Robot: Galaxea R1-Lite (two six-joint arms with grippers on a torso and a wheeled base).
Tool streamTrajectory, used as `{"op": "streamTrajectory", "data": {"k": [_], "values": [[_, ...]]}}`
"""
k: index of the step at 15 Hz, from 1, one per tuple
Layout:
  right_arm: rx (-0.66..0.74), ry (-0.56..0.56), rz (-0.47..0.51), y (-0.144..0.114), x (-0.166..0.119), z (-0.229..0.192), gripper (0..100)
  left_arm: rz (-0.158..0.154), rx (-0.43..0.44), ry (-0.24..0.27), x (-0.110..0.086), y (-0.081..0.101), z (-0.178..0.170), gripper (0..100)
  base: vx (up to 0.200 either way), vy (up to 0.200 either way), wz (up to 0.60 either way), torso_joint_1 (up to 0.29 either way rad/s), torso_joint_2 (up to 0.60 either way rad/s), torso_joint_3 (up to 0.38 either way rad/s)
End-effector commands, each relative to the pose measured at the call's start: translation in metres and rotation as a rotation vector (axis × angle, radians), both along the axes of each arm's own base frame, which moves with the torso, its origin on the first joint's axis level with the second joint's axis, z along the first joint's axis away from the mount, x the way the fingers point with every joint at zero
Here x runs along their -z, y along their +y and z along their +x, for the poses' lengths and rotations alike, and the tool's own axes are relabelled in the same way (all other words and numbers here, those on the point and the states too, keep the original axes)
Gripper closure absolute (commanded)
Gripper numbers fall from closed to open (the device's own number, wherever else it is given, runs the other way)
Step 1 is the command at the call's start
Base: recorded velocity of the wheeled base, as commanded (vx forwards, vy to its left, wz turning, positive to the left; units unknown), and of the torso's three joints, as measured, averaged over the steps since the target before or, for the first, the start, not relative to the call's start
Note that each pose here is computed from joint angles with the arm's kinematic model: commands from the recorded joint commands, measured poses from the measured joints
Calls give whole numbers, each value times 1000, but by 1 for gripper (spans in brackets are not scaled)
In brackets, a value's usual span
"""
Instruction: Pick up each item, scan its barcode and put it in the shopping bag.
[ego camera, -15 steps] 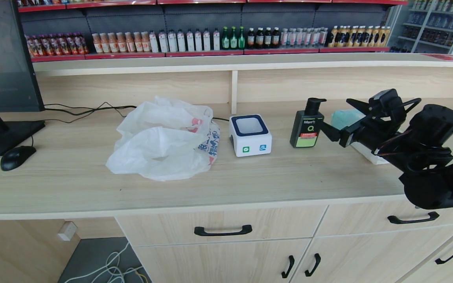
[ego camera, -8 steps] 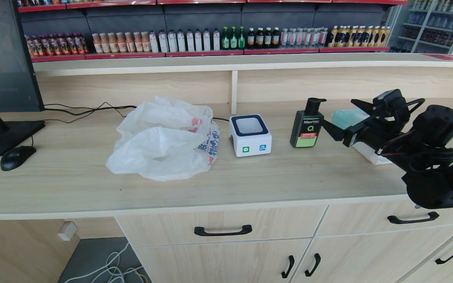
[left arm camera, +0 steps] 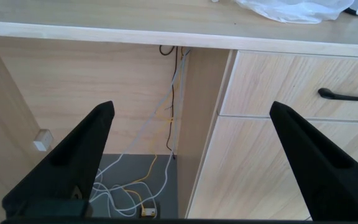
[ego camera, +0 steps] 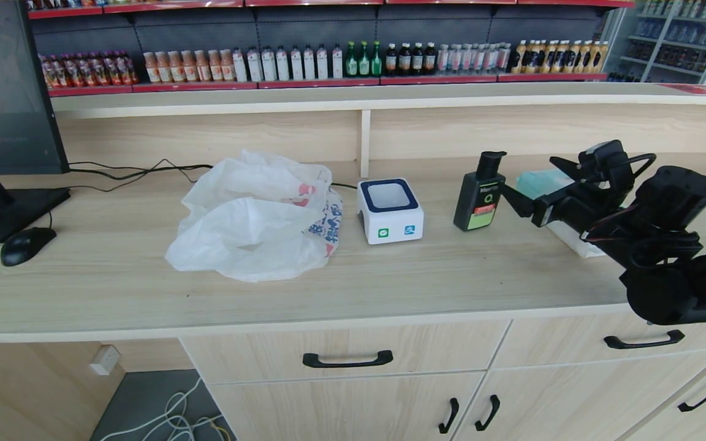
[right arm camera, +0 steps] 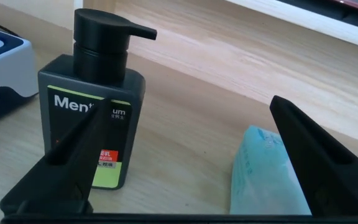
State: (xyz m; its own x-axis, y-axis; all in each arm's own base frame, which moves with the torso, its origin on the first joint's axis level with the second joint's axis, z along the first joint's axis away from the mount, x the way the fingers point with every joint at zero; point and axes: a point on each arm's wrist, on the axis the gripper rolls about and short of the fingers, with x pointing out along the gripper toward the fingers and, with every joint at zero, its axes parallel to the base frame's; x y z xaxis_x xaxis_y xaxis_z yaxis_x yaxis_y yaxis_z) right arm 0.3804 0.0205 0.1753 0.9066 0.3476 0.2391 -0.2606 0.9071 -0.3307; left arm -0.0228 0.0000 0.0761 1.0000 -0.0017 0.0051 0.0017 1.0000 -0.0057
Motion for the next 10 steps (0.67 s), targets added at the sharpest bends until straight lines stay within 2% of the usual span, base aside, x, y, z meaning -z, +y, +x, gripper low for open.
{"op": "streamTrajectory", "data": {"k": [1, 10], "values": [[10, 6, -1, -3, 3, 2, 0, 1, 0, -3, 0, 0, 0, 0, 0, 0, 0, 0, 0, 0], [18, -13, -1, -4, 4, 16, 0, 1, 0, -1, 0, 0, 0, 0, 0, 0, 0, 0, 0, 0]]}}
